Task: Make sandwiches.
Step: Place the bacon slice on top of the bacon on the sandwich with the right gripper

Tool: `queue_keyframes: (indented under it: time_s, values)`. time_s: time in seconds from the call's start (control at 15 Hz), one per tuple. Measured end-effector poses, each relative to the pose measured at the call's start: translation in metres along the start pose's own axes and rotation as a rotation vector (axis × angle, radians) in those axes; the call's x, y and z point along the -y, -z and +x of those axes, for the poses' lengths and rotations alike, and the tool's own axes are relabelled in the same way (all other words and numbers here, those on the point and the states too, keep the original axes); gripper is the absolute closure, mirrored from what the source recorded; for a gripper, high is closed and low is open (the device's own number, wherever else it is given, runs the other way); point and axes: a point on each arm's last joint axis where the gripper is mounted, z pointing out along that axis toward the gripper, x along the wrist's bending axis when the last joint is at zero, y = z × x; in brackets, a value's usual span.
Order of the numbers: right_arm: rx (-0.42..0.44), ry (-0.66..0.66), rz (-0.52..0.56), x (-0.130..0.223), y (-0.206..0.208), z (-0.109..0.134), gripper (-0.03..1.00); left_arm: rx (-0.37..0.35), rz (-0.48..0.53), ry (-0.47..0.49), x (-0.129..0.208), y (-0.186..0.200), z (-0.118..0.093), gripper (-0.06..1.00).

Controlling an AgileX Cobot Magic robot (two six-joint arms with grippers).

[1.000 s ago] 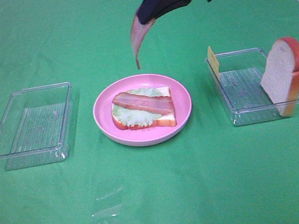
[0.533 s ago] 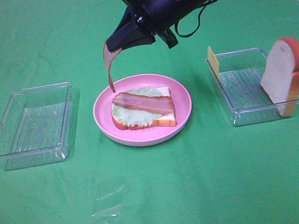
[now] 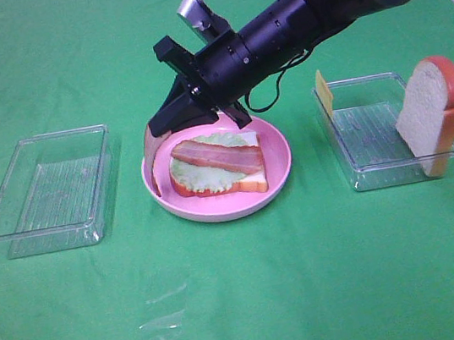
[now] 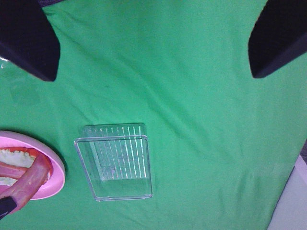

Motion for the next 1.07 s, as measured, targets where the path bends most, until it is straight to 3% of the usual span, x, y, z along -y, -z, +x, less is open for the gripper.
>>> queue_keyframes:
  time_s: [0.33, 0.67, 0.93, 1.07]
  values:
    - [0.144, 0.074, 0.026, 0.000, 0.000, -0.014, 0.95, 0.000, 0.000, 0.000, 0.000, 0.000, 0.000, -0.04]
    - [0.392, 0.141, 0.069, -0.011, 0.016, -0.019, 0.95, 0.000, 0.000, 0.000, 0.000, 0.000, 0.000, -0.04]
    - [0.490, 0.141, 0.095, -0.011, 0.021, -0.026, 0.95, 0.000, 0.000, 0.000, 0.000, 0.000, 0.000, -0.04]
    - [0.500, 0.150, 0.097, -0.012, 0.022, -0.026, 0.95, 0.000, 0.000, 0.000, 0.000, 0.000, 0.000, -0.04]
